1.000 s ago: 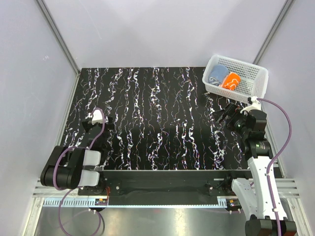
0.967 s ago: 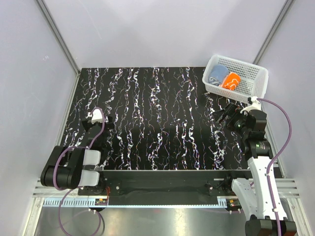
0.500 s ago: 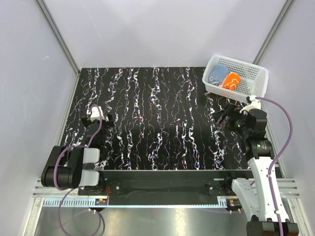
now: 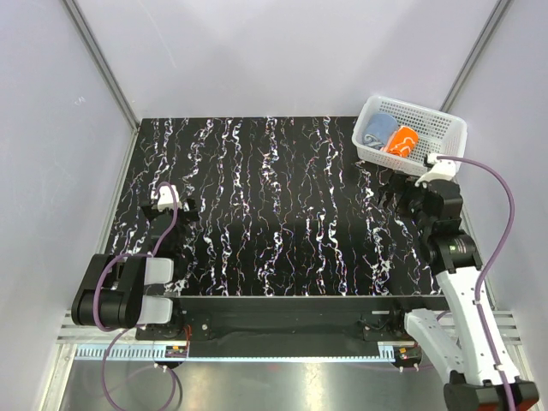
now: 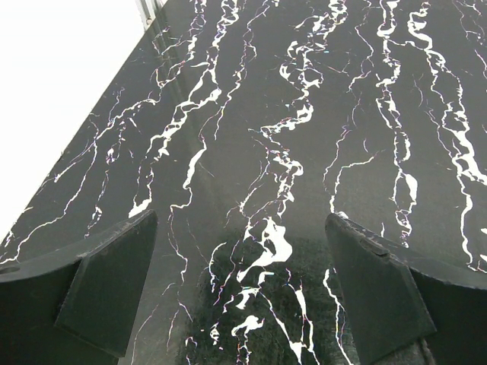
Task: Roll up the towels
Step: Place the rolled towel into the container
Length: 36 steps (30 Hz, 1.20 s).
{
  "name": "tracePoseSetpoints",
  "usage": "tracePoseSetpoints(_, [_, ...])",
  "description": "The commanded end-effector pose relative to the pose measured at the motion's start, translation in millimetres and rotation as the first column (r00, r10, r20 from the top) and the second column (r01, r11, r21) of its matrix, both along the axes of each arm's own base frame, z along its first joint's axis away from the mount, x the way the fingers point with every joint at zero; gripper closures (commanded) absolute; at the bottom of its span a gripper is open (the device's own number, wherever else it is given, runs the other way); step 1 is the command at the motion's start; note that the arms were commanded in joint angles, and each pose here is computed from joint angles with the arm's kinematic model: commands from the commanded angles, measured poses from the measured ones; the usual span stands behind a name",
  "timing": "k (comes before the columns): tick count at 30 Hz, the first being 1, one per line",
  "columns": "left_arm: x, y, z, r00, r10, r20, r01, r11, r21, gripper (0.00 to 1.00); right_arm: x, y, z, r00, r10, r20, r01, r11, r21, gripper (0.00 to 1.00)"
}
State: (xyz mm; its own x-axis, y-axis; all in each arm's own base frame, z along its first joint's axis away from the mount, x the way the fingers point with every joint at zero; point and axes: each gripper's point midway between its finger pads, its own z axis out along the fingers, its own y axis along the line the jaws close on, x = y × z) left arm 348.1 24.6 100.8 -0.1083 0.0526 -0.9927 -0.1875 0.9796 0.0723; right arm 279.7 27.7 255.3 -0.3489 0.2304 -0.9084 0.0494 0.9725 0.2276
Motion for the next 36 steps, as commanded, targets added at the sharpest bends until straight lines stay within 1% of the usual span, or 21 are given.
tracePoseSetpoints(1, [9, -3, 24, 0.996, -0.017, 0.083, 0.018, 1.0, -0.022, 0.01, 2, -20, 31, 0.993, -0.11, 0.04, 0.115, 0.979, -0.168, 0.0])
tracePoseSetpoints(2, [9, -3, 24, 0.996, -0.015, 0.083, 0.017, 1.0, -0.023, 0.01, 2, -35, 28, 0.981, -0.193, 0.013, 0.19, 0.951, -0.245, 0.0])
tracePoseSetpoints(4, [9, -3, 24, 0.996, -0.015, 0.085, 0.017, 1.0, -0.023, 0.01, 3, -23, 45, 0.985, -0.171, 0.029, 0.17, 0.914, -0.368, 0.0])
tracePoseSetpoints(5, [9, -3, 23, 0.997, -0.015, 0.081, 0.017, 1.0, -0.022, 0.01, 4, -28, 48, 0.971, -0.234, 0.038, 0.225, 0.861, -0.456, 0.0])
tracePoseSetpoints(6, [9, -3, 24, 0.996, -0.015, 0.083, 0.017, 1.0, -0.023, 0.01, 5, -22, 53, 0.972, -0.231, 0.053, 0.225, 0.832, -0.507, 0.0])
tracePoseSetpoints(7, [9, -3, 24, 0.996, -0.016, 0.085, 0.018, 1.0, -0.023, 0.01, 5, -4, 57, 0.983, -0.171, 0.066, 0.178, 0.806, -0.565, 0.0])
tracePoseSetpoints(8, [9, -3, 24, 0.996, -0.015, 0.083, 0.017, 1.0, -0.022, 0.01, 8, -1, 59, 0.978, -0.188, 0.088, 0.205, 0.798, -0.566, 0.0])
tracePoseSetpoints(12, [9, -3, 24, 0.997, -0.018, 0.081, 0.02, 1.0, -0.022, 0.01, 17, 8, 48, 0.958, -0.181, 0.223, 0.26, 0.875, -0.409, 0.0])
tracePoseSetpoints(13, [9, -3, 24, 0.996, -0.015, 0.083, 0.017, 1.0, -0.023, 0.01, 18, 9, 19, 0.962, -0.173, 0.212, 0.247, 0.883, -0.4, 0.0])
tracePoseSetpoints(14, [9, -3, 24, 0.997, -0.017, 0.081, 0.018, 1.0, -0.022, 0.01, 25, 8, 22, 0.95, -0.17, 0.26, 0.252, 0.913, -0.321, 0.0])
tracePoseSetpoints(16, [10, -3, 24, 0.997, -0.016, 0.081, 0.018, 1.0, -0.023, 0.01, 33, 5, -13, 0.962, -0.181, 0.206, 0.23, 0.941, -0.249, 0.0])
tracePoseSetpoints(18, [9, -3, 23, 0.997, -0.018, 0.08, 0.02, 1.0, -0.022, 0.01, 45, -14, -42, 0.966, -0.224, 0.131, 0.246, 0.949, -0.195, 0.0])
tracePoseSetpoints(19, [9, -3, 24, 0.997, -0.016, 0.081, 0.018, 1.0, -0.023, 0.01, 52, -15, -47, 0.963, -0.224, 0.151, 0.246, 0.957, -0.153, 0.0])
tracePoseSetpoints(25, [10, -3, 23, 0.997, -0.019, 0.079, 0.021, 0.999, -0.026, 0.01, 77, -42, -82, 0.937, -0.261, 0.233, 0.295, 0.947, -0.125, 0.0])
tracePoseSetpoints(27, [10, -3, 24, 0.996, -0.019, 0.081, 0.021, 0.999, -0.023, 0.01, 84, -51, -100, 0.937, -0.274, 0.215, 0.304, 0.946, -0.117, 0.0])
tracePoseSetpoints(28, [9, -3, 23, 0.997, -0.018, 0.077, 0.02, 1.0, -0.023, 0.01, 85, -61, -100, 0.918, -0.302, 0.257, 0.331, 0.94, -0.077, 0.0])
tracePoseSetpoints(29, [9, -3, 23, 0.997, -0.018, 0.079, 0.02, 0.999, -0.025, 0.01, 89, -59, -110, 0.927, -0.28, 0.25, 0.306, 0.949, -0.07, 0.0])
tracePoseSetpoints(31, [9, -3, 23, 0.997, -0.019, 0.078, 0.021, 1.0, -0.023, 0.01, 90, -73, -114, 0.909, -0.313, 0.275, 0.341, 0.938, -0.06, 0.0])
tracePoseSetpoints(32, [10, -3, 24, 0.997, -0.019, 0.08, 0.021, 0.999, -0.023, 0.01, 93, -72, -126, 0.919, -0.302, 0.255, 0.327, 0.943, -0.061, 0.0])
tracePoseSetpoints(33, [9, -3, 23, 0.997, -0.02, 0.077, 0.021, 1.0, -0.023, 0.01, 95, -85, -123, 0.905, -0.325, 0.275, 0.35, 0.935, -0.049, 0.0])
tracePoseSetpoints(36, [10, -3, 24, 0.997, -0.019, 0.08, 0.021, 0.999, -0.023, 0.01, 97, -92, -127, 0.91, -0.315, 0.271, 0.34, 0.939, -0.05, 0.0])
